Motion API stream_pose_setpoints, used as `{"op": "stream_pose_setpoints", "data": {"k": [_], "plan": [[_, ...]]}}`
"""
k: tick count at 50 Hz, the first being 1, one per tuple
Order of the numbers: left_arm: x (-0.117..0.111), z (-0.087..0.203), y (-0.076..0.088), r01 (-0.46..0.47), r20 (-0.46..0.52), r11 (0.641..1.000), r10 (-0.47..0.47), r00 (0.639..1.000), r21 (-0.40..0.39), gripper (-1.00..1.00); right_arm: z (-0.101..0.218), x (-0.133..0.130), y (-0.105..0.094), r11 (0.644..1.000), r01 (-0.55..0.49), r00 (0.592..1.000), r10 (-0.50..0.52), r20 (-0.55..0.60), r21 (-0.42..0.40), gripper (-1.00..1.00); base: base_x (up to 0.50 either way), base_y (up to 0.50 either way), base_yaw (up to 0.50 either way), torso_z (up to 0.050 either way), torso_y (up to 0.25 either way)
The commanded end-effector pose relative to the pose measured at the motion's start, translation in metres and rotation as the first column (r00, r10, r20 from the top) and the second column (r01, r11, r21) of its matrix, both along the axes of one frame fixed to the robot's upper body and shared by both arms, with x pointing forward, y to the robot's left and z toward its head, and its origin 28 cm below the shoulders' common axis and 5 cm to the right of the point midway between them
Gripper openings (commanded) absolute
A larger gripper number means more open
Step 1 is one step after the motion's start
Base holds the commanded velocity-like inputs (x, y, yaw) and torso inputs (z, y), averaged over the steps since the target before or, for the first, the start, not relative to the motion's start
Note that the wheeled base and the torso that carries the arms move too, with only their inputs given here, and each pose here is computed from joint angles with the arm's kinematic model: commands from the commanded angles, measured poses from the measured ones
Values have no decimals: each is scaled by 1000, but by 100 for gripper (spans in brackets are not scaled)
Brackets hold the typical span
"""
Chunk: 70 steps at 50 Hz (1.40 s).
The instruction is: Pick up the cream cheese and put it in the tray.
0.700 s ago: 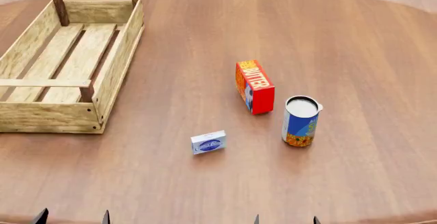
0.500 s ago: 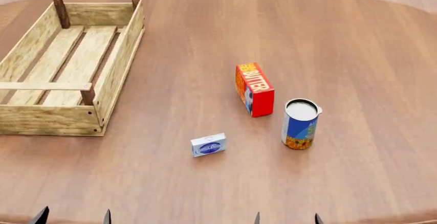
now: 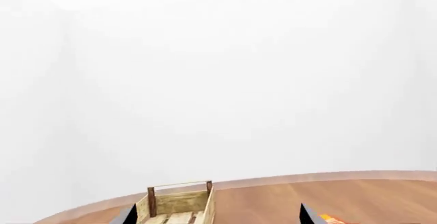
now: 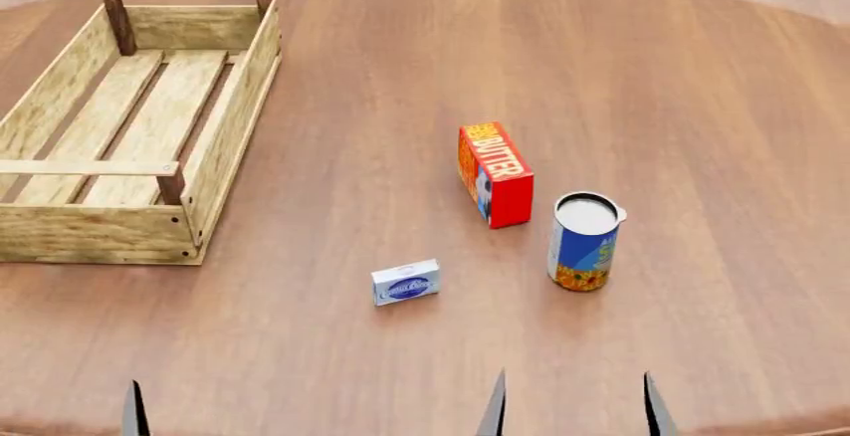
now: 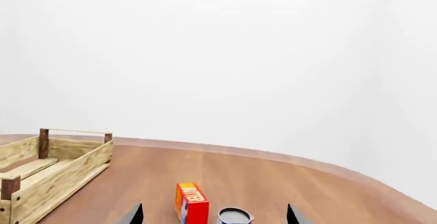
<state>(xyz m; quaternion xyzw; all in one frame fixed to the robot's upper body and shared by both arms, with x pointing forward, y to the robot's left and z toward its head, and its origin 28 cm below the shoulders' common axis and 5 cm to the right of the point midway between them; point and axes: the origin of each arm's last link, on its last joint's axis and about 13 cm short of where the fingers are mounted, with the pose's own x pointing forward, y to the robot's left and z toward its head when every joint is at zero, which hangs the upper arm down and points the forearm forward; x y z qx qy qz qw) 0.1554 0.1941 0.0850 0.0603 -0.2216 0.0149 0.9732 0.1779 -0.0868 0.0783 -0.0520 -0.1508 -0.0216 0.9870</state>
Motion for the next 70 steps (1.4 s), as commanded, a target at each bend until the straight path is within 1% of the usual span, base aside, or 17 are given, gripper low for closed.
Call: {"op": "stream_pose_setpoints", "data": {"k": [1,2,6,9,10,11,16,24,35,40,44,59,70], "plan": [[-33,31,-6,-18,197,999,12,980,28,100,35,-26,4,999,36,983,-30,181,-34,100,0,0,0,0,0],[-35,33,-5,-24,217,1000,19,976,19,100,37,-28,4,999,32,981,-26,190,-30,100,0,0,0,0,0],[-44,42,-4,-38,267,999,31,963,22,100,48,-38,7,998,28,965,-14,264,-50,100,0,0,0,0,0],[-46,43,-4,-51,293,998,41,955,24,100,51,-43,9,997,20,952,2,305,-71,100,0,0,0,0,0],[-47,44,-4,-49,296,999,40,954,23,100,52,-44,9,996,30,947,-1,321,-85,100,0,0,0,0,0],[-49,45,-4,-51,309,999,43,950,18,100,54,-46,11,993,28,934,16,357,-118,100,0,0,0,0,0],[-52,47,-4,-57,341,998,48,939,16,100,55,-50,11,990,42,911,19,413,-138,100,0,0,0,0,0],[-50,47,-2,-72,350,997,63,935,11,100,55,-49,10,989,52,905,11,425,-136,100,0,0,0,0,0],[-42,44,3,-97,332,995,89,939,8,100,51,-45,9,991,46,912,9,410,-124,100,0,0,0,0,0],[-40,43,4,-107,328,994,98,939,8,100,49,-43,8,989,50,917,9,398,-136,100,0,0,0,0,0],[-38,43,5,-116,324,993,108,940,5,100,49,-43,9,991,39,919,15,395,-130,100,0,0,0,0,0],[-33,38,5,-125,296,992,117,948,11,100,45,-39,9,990,44,928,11,373,-137,100,1,11,0,0,0],[-34,38,3,-119,297,993,108,949,19,100,45,-39,9,989,46,929,10,371,-143,100,25,93,0,0,0]]}}
